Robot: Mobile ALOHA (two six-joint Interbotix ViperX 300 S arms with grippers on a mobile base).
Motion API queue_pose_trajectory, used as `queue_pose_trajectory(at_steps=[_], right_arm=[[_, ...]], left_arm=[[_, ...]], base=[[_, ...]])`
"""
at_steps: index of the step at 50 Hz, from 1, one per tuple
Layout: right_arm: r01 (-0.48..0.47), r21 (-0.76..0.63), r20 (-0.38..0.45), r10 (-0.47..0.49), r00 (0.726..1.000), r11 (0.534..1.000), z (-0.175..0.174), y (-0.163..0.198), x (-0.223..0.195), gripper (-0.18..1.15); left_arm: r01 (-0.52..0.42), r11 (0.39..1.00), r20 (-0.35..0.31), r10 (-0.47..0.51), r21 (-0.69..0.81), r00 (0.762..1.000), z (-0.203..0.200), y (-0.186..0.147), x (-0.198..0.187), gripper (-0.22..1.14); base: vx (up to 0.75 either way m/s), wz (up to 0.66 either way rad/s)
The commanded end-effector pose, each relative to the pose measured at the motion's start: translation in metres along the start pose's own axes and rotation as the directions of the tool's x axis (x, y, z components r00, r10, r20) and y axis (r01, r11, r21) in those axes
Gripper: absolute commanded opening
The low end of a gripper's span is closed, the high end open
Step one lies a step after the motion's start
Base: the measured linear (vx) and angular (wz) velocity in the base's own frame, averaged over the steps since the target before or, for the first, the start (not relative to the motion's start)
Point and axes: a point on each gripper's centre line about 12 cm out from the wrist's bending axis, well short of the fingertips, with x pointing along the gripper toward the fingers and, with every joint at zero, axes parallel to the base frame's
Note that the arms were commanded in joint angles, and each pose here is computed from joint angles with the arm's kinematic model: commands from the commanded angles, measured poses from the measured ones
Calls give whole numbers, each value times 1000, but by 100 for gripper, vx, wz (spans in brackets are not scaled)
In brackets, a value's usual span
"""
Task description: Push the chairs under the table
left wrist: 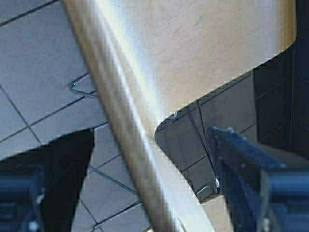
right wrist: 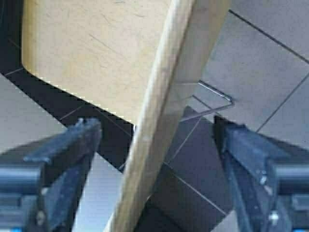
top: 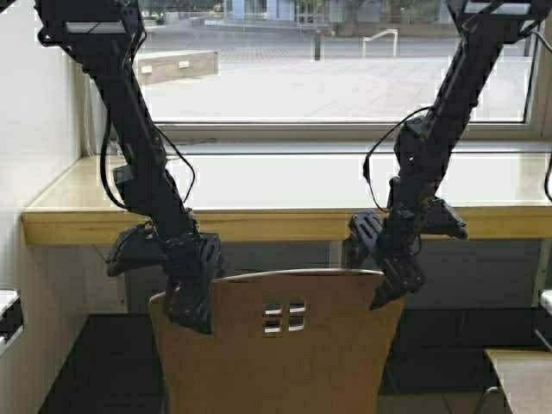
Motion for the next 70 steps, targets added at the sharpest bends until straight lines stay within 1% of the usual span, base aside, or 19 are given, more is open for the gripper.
queue_pose_trajectory(at_steps=[1,5,9,20,24,27,29,31,37,39,40,41,44,46,48,54,70], right_arm=[[-3,-5,-12,3,1000,1000,-20,3,6,101],[11,24,-24,-10,1000,1000,-33,-3,18,101],[10,24,-34,-9,999,1000,-39,-4,28,101],[1,23,-34,0,999,1000,-39,-2,35,100],[-1,23,-32,1,999,1000,-39,-1,34,95],[-1,21,-32,1,999,1000,-39,-1,34,83],[-1,21,-32,1,999,1000,-39,0,33,72],[-2,21,-33,3,999,1000,-39,0,32,58],[8,17,-41,-7,999,1000,-40,-3,28,15],[9,18,-40,-8,999,1000,-40,-3,25,4],[14,18,-42,-13,999,1000,-40,-5,25,0],[14,20,-42,-13,999,1000,-40,-4,24,-2],[17,18,-44,-16,999,1000,-40,-5,21,0],[21,17,-46,-21,999,1000,-41,-7,20,3],[27,17,-47,-27,999,999,-42,-9,19,5],[30,11,-52,-29,998,999,-45,-10,19,5],[62,1,-100,-62,993,998,-55,-22,18,5]], left_arm=[[31,1000,-1,-31,-4,1000,-1,-13,-7,100],[28,1000,-2,-28,-3,1000,-2,-13,-7,100],[25,1000,1,-25,-5,1000,0,-11,-8,100],[25,1000,4,-25,-8,1000,3,-11,-6,99],[25,1000,6,-25,-9,1000,4,-10,-6,95],[25,1000,5,-25,-10,1000,3,-10,-6,88],[25,1000,5,-25,-10,1000,3,-10,-6,81],[22,1000,5,-22,-10,1000,3,-9,-5,73],[16,1000,6,-15,-9,1000,3,-6,-5,39],[14,1000,5,-14,-12,1000,3,-6,-6,28],[11,1000,5,-11,-14,1000,3,-6,-6,20],[10,1000,5,-9,-18,1000,3,-5,-6,15],[9,1000,5,-9,-27,1000,3,-5,-6,3],[9,999,6,-8,-36,1000,3,-5,-6,0],[9,999,5,-8,-44,1000,3,-7,-8,0],[13,998,7,-12,-61,1000,5,-9,-7,4],[12,998,8,-12,-64,1000,5,-9,-7,4]], base=[[0,0],[0,0],[0,0],[0,0],[1,0],[1,0],[2,1],[2,1],[2,2],[4,4],[4,3],[4,2],[5,1],[6,3],[7,4],[9,7],[17,5]])
